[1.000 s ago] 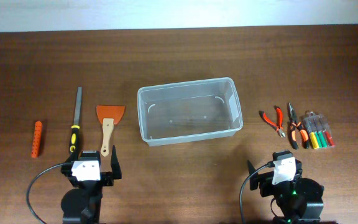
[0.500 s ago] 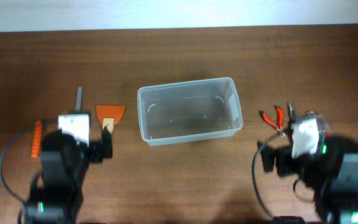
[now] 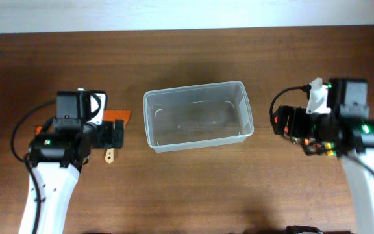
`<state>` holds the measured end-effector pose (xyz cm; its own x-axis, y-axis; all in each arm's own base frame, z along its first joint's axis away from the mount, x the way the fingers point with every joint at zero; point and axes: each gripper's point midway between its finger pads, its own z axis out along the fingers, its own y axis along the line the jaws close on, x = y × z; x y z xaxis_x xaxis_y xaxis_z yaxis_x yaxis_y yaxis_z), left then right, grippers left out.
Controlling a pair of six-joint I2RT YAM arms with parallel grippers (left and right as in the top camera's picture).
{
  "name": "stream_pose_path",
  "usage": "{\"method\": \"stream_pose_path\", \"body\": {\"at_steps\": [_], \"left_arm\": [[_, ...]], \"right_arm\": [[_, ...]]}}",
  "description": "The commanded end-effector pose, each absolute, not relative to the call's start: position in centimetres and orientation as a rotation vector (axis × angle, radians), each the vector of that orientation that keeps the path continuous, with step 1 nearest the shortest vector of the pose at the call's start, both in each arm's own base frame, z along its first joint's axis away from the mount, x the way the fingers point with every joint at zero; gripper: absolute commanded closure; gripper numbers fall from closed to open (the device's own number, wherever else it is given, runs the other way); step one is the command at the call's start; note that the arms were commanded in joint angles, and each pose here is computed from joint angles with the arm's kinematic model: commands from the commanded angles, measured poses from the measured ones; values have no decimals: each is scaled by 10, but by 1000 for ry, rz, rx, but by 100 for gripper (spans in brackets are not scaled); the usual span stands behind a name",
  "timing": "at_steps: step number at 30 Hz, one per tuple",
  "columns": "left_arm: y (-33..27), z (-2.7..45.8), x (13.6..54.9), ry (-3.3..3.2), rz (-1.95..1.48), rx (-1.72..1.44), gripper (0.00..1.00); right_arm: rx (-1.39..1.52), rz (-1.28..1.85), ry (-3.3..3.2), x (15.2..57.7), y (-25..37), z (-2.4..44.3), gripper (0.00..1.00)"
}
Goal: Pack container
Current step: 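Move the left gripper to the orange scraper and grasp its wooden handle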
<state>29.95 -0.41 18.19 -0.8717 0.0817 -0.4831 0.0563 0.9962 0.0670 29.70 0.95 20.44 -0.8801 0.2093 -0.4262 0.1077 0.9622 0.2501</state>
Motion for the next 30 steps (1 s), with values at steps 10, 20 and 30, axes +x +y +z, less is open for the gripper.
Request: {"method": "stream_pose_path", "body": {"at_steps": [10,20,30], "left_arm": [[9,61,324,2992,145,82,1],[17,8,344,3033,103,59,1],[17,-7,353,3023,103,58,2]], "right_arm": [[429,292,2862,307,-2,144,1],[466,263,2880,301,-10,143,1],[469,263,2891,298,-10,142,2]]}}
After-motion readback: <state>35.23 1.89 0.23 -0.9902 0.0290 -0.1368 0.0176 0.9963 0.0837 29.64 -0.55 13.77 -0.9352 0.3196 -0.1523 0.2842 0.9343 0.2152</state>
